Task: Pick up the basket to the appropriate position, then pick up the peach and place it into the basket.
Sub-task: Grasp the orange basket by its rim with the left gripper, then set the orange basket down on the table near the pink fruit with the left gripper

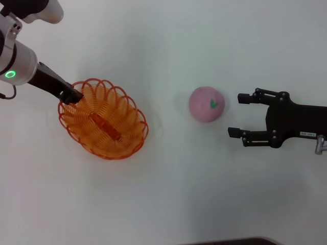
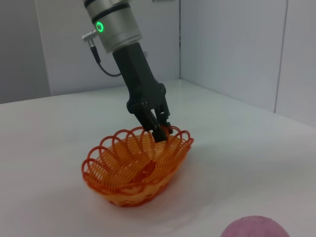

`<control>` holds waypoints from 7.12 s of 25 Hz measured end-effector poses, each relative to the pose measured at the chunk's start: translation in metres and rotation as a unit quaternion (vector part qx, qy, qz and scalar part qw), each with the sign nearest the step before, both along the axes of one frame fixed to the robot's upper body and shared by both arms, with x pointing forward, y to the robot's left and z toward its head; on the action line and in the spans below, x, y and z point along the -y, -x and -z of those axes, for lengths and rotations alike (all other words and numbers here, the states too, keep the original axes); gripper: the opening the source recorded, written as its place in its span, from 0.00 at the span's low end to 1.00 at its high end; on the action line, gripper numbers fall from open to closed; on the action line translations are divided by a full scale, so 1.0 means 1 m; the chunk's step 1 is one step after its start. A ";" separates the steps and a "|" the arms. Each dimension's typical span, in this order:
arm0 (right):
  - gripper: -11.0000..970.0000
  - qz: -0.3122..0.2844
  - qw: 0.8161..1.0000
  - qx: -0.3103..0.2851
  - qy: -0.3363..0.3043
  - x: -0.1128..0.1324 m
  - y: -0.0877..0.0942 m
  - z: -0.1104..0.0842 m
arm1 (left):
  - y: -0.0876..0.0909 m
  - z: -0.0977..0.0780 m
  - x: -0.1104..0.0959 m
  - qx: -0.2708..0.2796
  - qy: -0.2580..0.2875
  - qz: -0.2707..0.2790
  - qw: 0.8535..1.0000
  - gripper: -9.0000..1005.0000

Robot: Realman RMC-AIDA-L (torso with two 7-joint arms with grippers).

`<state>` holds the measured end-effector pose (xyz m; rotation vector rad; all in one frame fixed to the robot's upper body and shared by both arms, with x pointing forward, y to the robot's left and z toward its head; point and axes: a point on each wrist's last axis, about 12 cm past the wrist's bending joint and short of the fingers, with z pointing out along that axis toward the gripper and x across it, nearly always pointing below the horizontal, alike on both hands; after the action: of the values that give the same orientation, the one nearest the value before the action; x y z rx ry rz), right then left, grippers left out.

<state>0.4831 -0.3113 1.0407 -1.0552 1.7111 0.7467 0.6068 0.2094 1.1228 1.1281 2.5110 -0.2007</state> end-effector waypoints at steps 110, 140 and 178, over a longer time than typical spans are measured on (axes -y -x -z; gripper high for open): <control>0.91 0.069 0.997 0.028 -0.031 0.008 -0.009 -0.008 | 0.072 0.040 -0.073 -0.160 0.329 -0.359 0.858 0.05; 0.90 -0.009 1.000 0.003 0.004 -0.005 -0.002 -0.001 | 0.076 0.047 -0.072 -0.158 0.331 -0.362 0.857 0.07; 0.88 0.001 1.000 0.006 0.000 -0.002 -0.002 -0.002 | 0.085 0.036 -0.083 -0.143 0.339 -0.329 0.870 0.69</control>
<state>0.4852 -0.3092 1.0431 -1.0555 1.7010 0.7374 0.5221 0.2926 1.0865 -0.0532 2.5529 -1.0079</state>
